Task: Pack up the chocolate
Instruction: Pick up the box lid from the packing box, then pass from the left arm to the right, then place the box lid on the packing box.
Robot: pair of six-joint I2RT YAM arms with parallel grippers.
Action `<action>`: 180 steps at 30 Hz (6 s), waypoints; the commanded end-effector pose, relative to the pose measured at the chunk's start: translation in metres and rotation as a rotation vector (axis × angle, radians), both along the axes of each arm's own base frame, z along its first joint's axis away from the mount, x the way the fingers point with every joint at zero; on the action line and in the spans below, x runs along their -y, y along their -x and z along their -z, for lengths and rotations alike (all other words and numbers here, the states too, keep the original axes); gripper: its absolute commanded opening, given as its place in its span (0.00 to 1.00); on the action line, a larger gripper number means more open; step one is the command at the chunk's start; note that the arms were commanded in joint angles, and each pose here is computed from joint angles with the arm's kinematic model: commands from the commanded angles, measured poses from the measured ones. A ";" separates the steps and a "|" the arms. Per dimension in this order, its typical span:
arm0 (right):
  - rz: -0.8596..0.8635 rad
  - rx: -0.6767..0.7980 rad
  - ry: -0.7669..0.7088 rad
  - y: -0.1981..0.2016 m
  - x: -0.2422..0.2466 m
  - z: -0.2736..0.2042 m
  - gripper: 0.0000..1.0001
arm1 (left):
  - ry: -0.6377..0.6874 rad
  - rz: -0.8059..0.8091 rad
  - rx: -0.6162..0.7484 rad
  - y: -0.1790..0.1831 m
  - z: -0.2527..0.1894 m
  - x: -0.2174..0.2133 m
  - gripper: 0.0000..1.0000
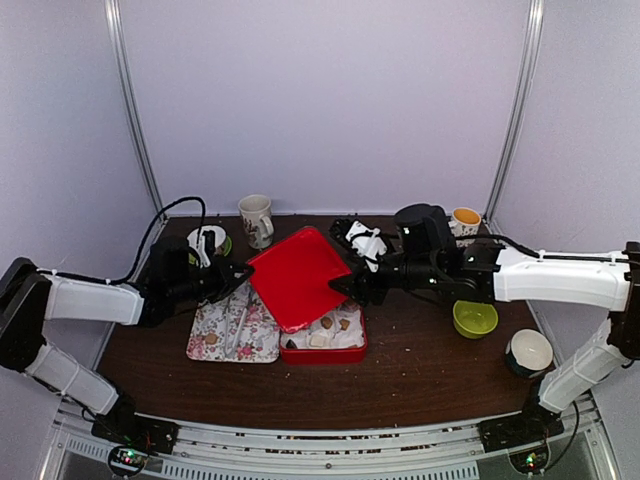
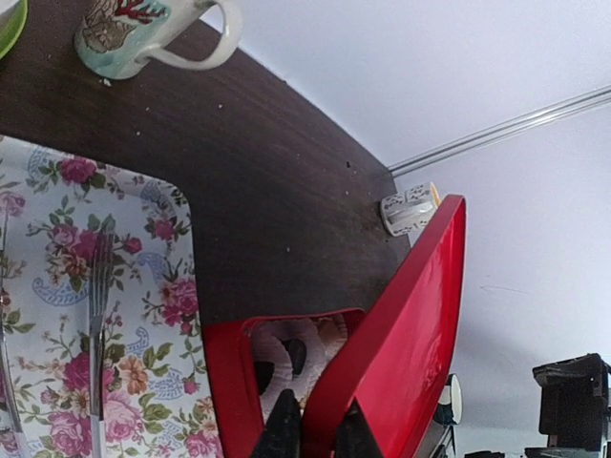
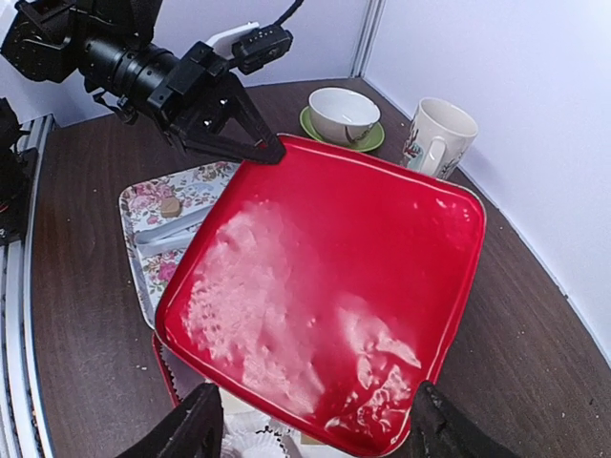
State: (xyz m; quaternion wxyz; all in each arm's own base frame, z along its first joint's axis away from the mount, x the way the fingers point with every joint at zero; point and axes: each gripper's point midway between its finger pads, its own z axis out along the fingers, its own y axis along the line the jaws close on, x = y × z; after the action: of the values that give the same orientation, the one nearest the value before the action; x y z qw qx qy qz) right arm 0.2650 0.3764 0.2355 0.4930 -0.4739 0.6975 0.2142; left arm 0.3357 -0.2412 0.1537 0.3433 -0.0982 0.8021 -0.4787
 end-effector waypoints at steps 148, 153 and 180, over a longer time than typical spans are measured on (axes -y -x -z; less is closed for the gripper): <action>0.027 -1.205 -0.533 -0.029 0.017 0.112 0.07 | -0.315 0.488 -0.082 0.040 0.037 0.055 0.82; 0.038 -1.206 -0.548 -0.034 0.021 0.114 0.11 | -0.285 0.494 -0.094 0.040 0.043 0.059 0.82; 0.165 -1.150 -0.385 -0.040 0.048 0.141 0.40 | -0.282 0.550 -0.207 0.067 0.050 0.073 0.41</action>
State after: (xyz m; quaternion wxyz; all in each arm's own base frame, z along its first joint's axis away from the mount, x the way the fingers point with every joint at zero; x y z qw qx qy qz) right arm 0.3008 0.3377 0.0957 0.1146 -0.1206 0.8178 0.5510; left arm 0.2751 -0.3081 0.0851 0.1186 0.1127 0.8942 -0.4168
